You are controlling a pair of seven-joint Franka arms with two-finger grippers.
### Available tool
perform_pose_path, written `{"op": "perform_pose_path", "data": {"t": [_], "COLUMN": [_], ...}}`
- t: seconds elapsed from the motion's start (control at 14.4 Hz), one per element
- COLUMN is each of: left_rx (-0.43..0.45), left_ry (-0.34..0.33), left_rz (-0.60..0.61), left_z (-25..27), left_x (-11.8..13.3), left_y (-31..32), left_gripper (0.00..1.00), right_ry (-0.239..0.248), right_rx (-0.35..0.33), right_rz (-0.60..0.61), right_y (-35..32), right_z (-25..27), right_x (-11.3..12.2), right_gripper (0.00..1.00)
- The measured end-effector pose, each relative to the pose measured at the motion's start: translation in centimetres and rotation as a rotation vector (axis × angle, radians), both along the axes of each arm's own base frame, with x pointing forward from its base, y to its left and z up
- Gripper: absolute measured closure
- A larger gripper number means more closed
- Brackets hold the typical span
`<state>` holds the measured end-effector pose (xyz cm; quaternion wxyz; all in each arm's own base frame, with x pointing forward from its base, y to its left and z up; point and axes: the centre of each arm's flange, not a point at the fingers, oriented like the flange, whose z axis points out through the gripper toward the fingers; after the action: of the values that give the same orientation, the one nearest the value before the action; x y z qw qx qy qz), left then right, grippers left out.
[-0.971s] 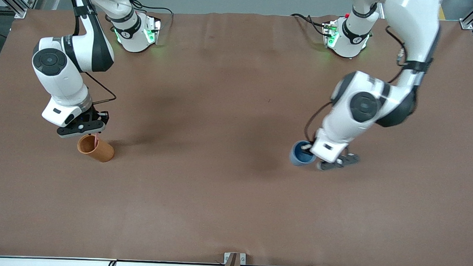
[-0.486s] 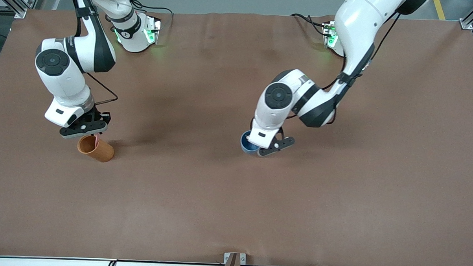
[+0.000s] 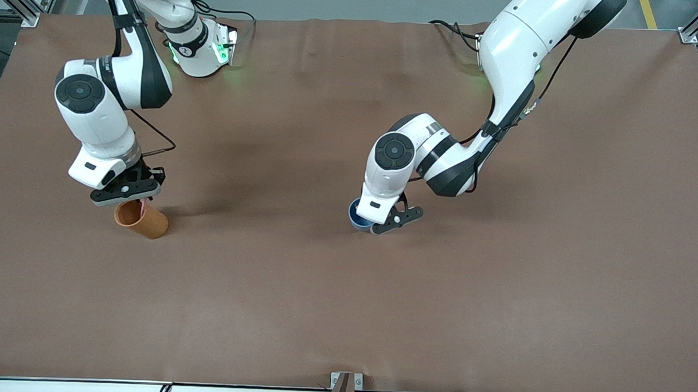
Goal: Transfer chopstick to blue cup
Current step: 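Slide the blue cup toward the table middle with the left gripper, then open the left gripper off the cup while the right gripper lifts the chopstick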
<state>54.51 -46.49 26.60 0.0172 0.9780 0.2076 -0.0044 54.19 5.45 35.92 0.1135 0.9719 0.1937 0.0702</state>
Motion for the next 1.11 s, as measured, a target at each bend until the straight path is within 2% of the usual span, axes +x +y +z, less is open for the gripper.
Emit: {"op": "perform_pose_path", "data": {"t": [0.21,0.28,0.42,0.55,0.69,0.9,1.04,1.11], "left_rx": [0.006,0.000,-0.006,-0.012,0.007,0.012,0.005,0.003], "left_ry": [-0.013,-0.017,-0.023,-0.043,-0.071,-0.130,-0.140,-0.134], "left_rz": [0.014,0.013,0.014,0.018,0.018,-0.060,-0.128,-0.168], "left_z": [-1.1,-1.2,-1.1,0.3,4.0,13.7,19.1,21.3], "left_x": [-0.5,-0.5,-0.3,0.4,1.8,5.7,6.9,7.3], "left_y": [-0.7,-0.8,-0.9,-0.8,0.7,8.2,14.1,17.0], "left_gripper": [0.95,0.89,0.70,0.50,0.32,0.02,0.00,0.00], "right_ry": [0.002,0.002,-0.013,-0.020,-0.026,-0.017,0.000,0.014], "right_rx": [0.000,0.000,-0.005,-0.007,-0.008,-0.030,-0.028,0.001], "right_rz": [0.001,0.001,0.007,0.002,-0.008,-0.060,-0.109,-0.139], "right_y": [0.0,0.0,-0.1,-0.4,-0.9,-3.2,-3.7,-3.4], "right_z": [-0.4,-0.4,0.2,0.6,1.0,4.5,9.0,11.7], "right_x": [0.1,0.1,0.3,0.5,0.8,1.5,1.9,2.0], "right_gripper": [0.75,0.75,0.88,0.90,0.90,0.90,0.90,0.90]}}
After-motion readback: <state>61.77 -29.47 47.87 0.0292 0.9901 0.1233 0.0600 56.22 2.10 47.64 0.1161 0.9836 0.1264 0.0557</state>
